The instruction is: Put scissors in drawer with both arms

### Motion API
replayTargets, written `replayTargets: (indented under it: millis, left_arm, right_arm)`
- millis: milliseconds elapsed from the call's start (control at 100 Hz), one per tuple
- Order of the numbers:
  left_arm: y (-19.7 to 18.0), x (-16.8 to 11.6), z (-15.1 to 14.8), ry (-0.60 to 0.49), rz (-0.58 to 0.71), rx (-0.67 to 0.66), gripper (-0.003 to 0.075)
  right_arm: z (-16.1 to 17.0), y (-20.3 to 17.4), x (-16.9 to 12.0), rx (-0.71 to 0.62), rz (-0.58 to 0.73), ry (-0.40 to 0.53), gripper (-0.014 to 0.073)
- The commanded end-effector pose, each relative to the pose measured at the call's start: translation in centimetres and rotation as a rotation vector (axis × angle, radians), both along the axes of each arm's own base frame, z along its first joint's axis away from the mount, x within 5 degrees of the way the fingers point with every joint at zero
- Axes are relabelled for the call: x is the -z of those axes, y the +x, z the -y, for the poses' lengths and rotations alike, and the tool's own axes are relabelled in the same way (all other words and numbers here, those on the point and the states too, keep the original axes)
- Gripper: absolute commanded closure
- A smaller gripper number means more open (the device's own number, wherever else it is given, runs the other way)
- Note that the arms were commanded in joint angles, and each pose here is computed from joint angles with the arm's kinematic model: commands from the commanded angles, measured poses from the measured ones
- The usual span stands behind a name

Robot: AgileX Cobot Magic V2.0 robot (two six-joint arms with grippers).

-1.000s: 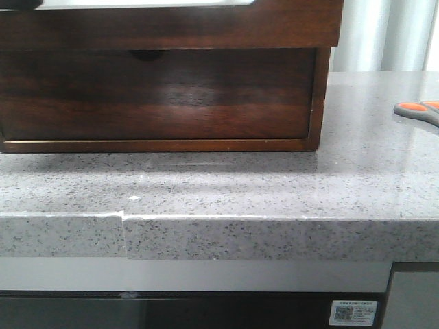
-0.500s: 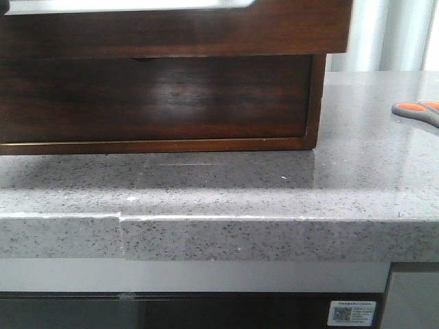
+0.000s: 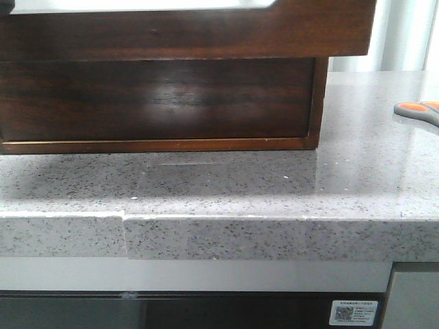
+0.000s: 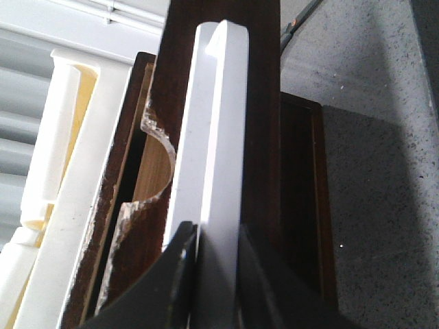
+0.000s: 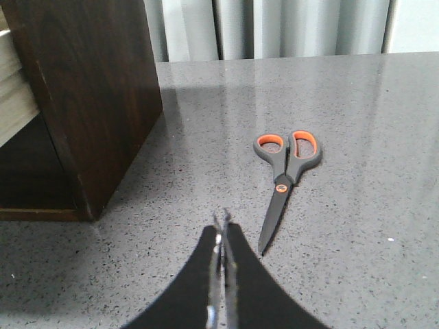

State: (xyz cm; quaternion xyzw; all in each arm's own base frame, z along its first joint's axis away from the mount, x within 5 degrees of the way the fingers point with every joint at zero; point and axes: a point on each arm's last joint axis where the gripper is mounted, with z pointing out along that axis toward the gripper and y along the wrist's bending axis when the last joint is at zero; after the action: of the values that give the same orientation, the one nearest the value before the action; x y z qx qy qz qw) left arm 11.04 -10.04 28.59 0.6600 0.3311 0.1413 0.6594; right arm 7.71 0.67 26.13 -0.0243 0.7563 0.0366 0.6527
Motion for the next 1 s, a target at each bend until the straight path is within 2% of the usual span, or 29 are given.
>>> replayTargets:
  millis: [0,100,280,460,600,730,850,920,990]
  left_arm:
    - [-0.4,-1.6,0.3,-0.108,-0.001,0.045,0.0524]
    - [-0.4,-1.6,0.3,-0.108,-0.001,0.045,0.0454]
    - [-0.5,-1.6,0.4,-0.113,0.002,0.057,0.0454]
    - [-1.0,-2.0,0.7,-0.157,0.002,0.124,0.0454]
    - [-2.1,-2.8,0.5,-0.236,-0.007,0.173,0.0454]
    - [-3.5,-3.9,-0.2,-0.363,-0.069,0.202,0.0454]
    - [-5.1,-4.8,-1.1,-0.456,-0.083,0.225,0.0455]
    - [-6.0,-5.2,-1.6,-0.489,-0.057,0.236,0.0456]
    - [-6.7,-5.6,-2.1,-0.525,-0.051,0.238,0.0456]
  right_arm:
    - [0.0,0.2,-1.9,-0.004,0.097,0.004,0.0666]
    - [0.0,0.2,-1.9,-0.004,0.097,0.004,0.0666]
    - [0.0,0.2,-1.9,-0.004,0.097,0.004,0.0666]
    - [0.0,0.2,-1.8,-0.004,0.094,0.003,0.0666]
    - [0.0,0.2,-1.8,-0.004,0.087,0.003,0.0666]
    - [-0.1,0.8,-2.1,-0.004,0.064,0.001,0.0666]
    - [-0.2,2.1,-2.8,-0.001,-0.011,-0.004,0.0663]
    - [-0.3,3.2,-3.4,-0.001,-0.069,-0.01,0.0634]
    - [-0.4,4.7,-4.0,0.0,-0.135,-0.016,0.0565]
